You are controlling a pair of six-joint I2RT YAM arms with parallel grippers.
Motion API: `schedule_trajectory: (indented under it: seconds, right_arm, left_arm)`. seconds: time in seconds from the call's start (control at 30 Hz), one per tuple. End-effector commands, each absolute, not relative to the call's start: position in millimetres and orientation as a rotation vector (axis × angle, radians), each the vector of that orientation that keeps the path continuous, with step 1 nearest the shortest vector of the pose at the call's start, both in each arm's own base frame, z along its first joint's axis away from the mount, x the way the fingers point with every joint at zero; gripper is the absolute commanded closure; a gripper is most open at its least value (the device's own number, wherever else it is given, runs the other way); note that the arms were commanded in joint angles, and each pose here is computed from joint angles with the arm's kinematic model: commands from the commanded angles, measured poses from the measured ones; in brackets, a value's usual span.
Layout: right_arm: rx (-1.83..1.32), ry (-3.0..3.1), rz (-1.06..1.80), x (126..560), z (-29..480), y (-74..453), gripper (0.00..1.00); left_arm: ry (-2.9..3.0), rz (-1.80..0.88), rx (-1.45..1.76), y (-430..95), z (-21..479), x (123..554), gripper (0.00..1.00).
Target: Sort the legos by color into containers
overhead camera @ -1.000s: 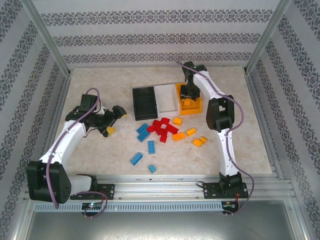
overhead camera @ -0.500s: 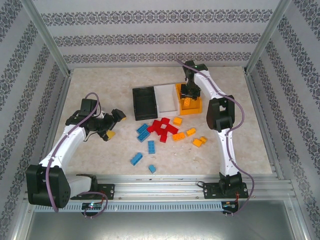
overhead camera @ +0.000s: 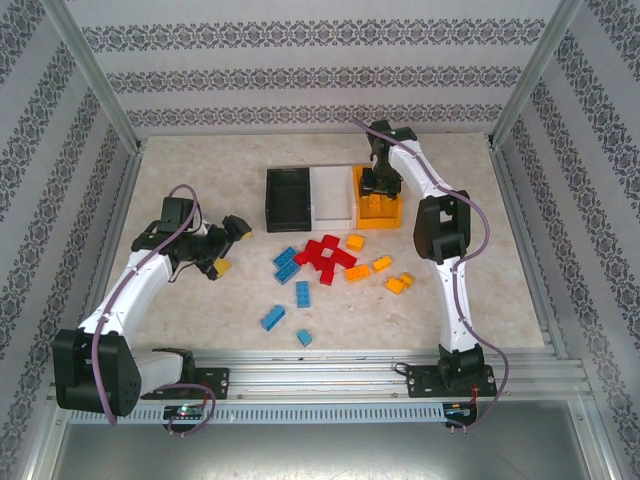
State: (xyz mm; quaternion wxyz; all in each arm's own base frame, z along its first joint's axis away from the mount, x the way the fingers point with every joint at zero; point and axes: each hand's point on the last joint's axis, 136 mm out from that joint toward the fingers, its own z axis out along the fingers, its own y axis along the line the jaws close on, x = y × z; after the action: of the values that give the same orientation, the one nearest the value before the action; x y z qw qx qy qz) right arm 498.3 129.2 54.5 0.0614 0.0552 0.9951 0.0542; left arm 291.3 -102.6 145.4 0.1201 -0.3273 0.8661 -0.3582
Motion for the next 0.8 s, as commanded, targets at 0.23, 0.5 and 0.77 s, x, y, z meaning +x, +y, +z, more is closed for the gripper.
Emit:
schedule_trajectory:
  seconds: [0.23, 0.5, 0.77]
  right_arm:
    - [0.202, 2.844, 0.274, 486.8, 154.6, 120.6, 0.46]
    - [0.315, 2.910, 0.344, 410.4, 160.5, 112.8, 0.43]
    - [0.562, 3.061, 0.500, 310.3, 98.7, 126.6, 0.42]
  left_arm:
    - [2.477, -1.041, -0.980, -98.0, 142.1, 311.0, 0.00]
    - [2.552, -0.926, -0.791, -117.6, 138.6, 320.7, 0.00]
    - [2.576, -0.942, -0.699, -166.7, 123.2, 344.6, 0.00]
